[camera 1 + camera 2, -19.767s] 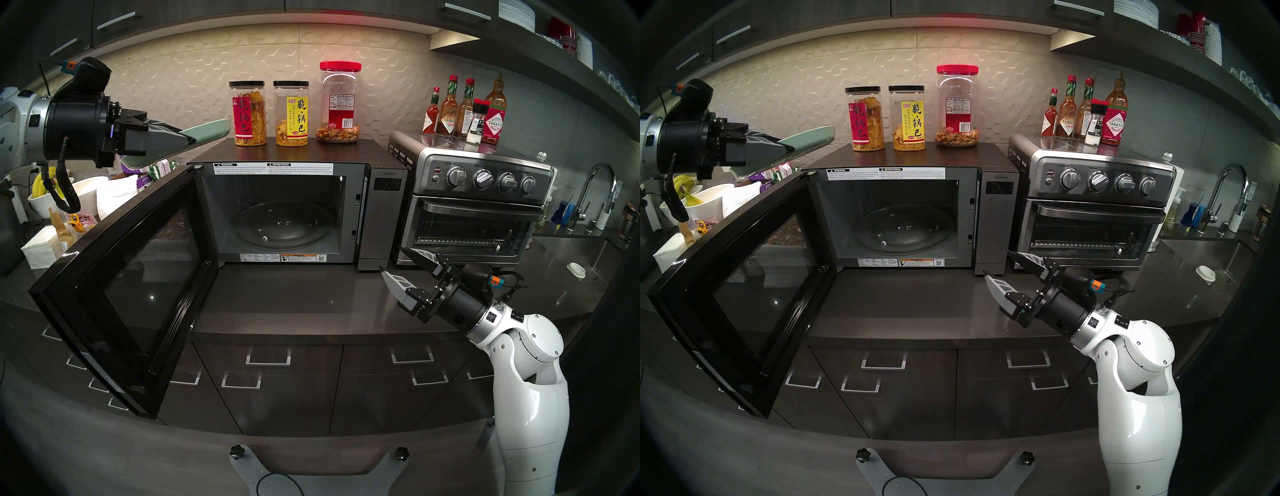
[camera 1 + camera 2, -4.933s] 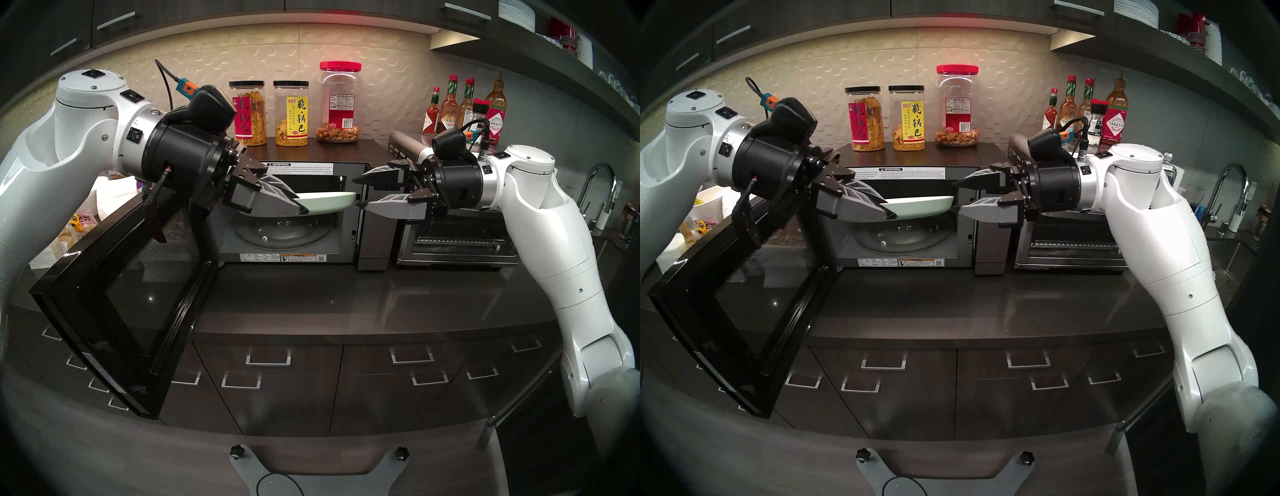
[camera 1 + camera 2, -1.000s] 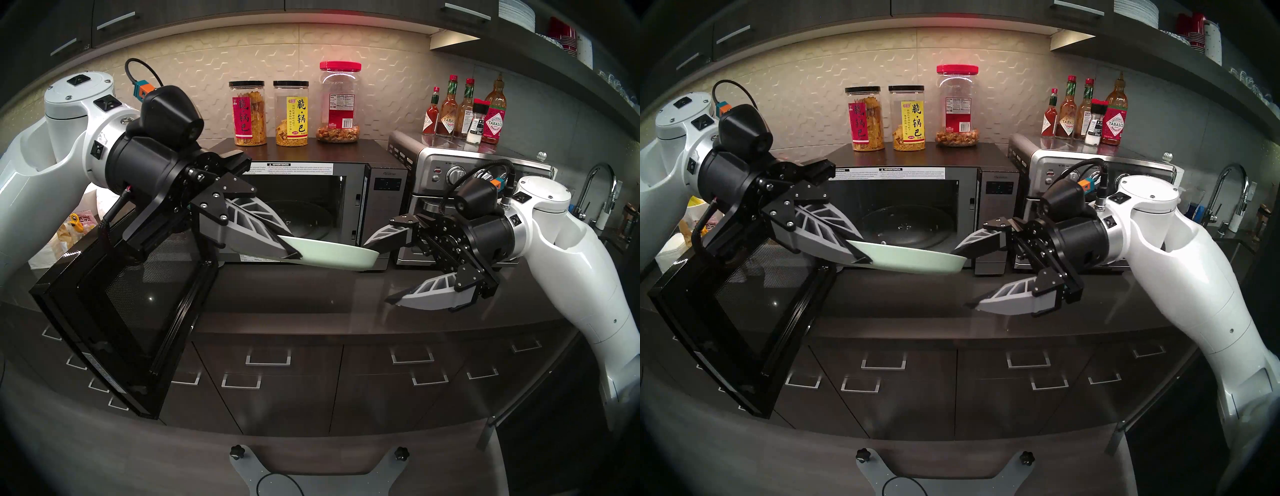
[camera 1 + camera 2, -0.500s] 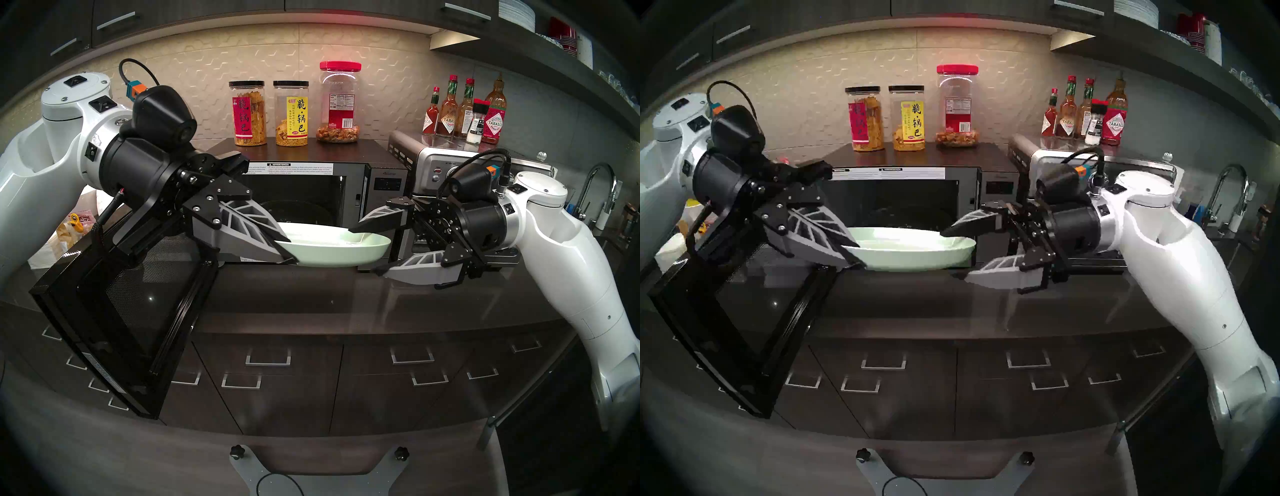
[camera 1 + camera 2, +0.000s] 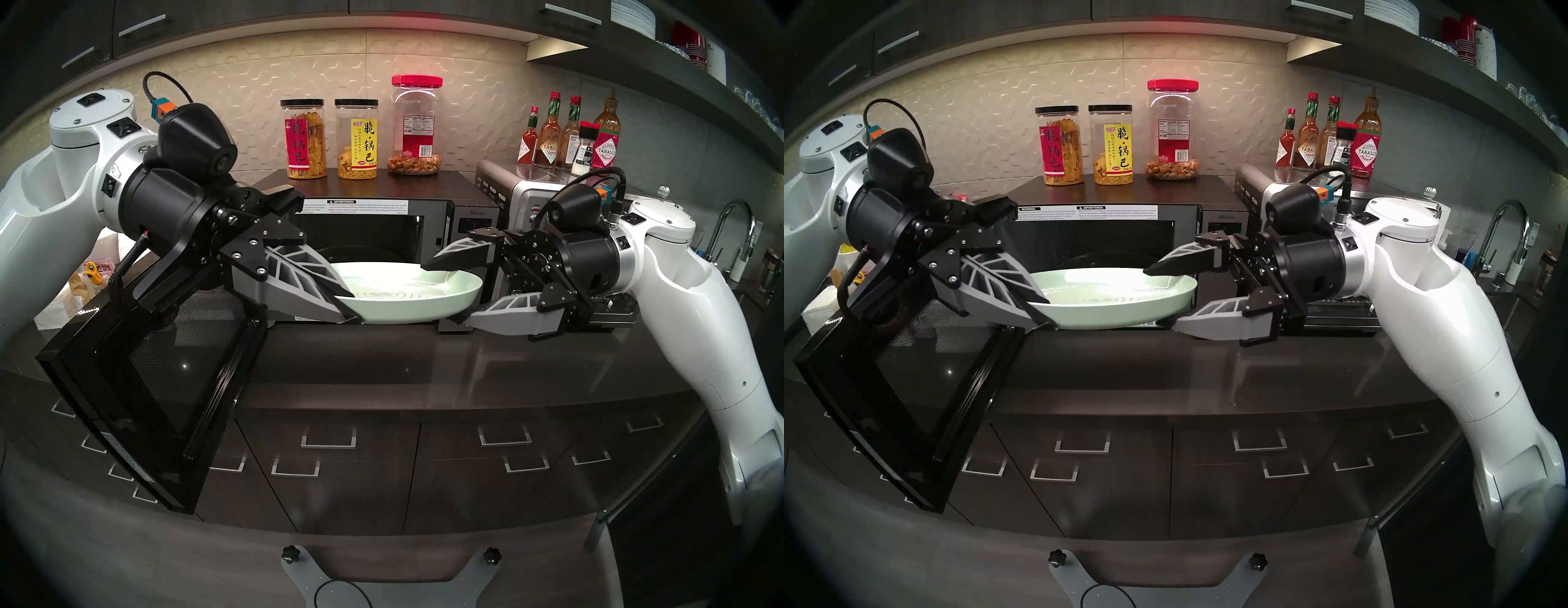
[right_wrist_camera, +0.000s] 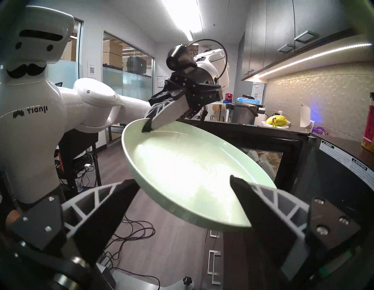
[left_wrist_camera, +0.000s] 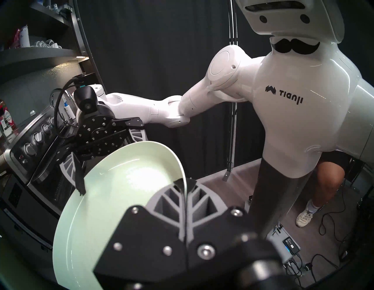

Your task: Open the microwave, put the plate inside, and close the door

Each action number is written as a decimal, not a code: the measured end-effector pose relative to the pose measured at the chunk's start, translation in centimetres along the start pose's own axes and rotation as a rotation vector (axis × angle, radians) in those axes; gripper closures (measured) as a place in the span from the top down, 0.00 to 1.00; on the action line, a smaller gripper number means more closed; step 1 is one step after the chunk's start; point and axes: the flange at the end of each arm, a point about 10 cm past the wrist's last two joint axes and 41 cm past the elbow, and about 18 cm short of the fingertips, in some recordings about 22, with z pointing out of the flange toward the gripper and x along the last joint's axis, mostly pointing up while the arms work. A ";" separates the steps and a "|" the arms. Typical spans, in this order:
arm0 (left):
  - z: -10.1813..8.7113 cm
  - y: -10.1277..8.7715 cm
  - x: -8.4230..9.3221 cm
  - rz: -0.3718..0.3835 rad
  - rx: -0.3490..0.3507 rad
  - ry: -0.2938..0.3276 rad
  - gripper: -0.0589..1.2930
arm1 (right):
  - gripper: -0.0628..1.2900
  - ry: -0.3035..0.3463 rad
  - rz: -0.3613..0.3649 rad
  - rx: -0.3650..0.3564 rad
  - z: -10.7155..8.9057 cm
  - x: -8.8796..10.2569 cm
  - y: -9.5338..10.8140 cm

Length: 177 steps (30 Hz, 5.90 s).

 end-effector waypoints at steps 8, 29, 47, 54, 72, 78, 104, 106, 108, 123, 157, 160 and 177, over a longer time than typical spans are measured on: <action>-0.2 0.0 0.0 0.000 0.005 0.000 0.03 | 0.94 -0.004 -0.003 0.011 0.2 0.2 -0.2; -0.6 -0.2 0.0 -0.002 0.031 -0.001 0.03 | 0.22 0.001 -0.013 0.026 0.2 -0.4 -0.3; -0.7 -0.3 0.1 -0.002 0.044 -0.002 0.03 | 0.20 0.015 -0.013 0.020 0.2 -0.8 -0.1; -0.5 -0.4 0.1 -0.006 0.055 -0.003 0.10 | 0.17 0.021 -0.013 0.003 0.0 -0.9 0.1; -0.6 -0.4 0.3 -0.007 0.106 -0.014 0.98 | 0.08 0.031 -0.023 -0.016 -0.3 -0.9 0.4; -0.8 -0.4 0.5 0.009 0.159 -0.026 0.98 | 0.08 0.016 -0.034 -0.035 -0.6 -1.2 0.7; -5.1 2.3 3.8 0.046 0.324 -0.101 0.98 | 0.03 -0.022 0.001 -0.083 -1.4 -3.9 1.0; -5.5 2.5 4.0 0.040 0.331 -0.108 0.98 | 0.03 -0.022 0.000 -0.084 -1.3 -3.9 1.0; -5.8 2.7 4.2 0.032 0.337 -0.116 0.98 | 0.03 -0.022 -0.001 -0.084 -1.3 -3.9 1.0; -8.2 3.3 5.0 -0.028 0.455 -0.202 0.98 | 0.03 -0.019 -0.009 -0.087 -1.1 -4.0 0.9; -11.6 3.2 7.0 -0.098 0.770 -0.270 0.98 | 0.03 -0.009 -0.006 -0.083 -0.2 -4.5 0.6; -11.9 3.3 7.3 -0.106 0.795 -0.266 0.98 | 0.03 -0.008 -0.006 -0.084 -0.1 -4.5 0.6; -13.1 3.0 6.8 -0.207 0.884 -0.251 0.98 | 0.03 -0.001 -0.004 -0.092 0.1 -4.7 0.7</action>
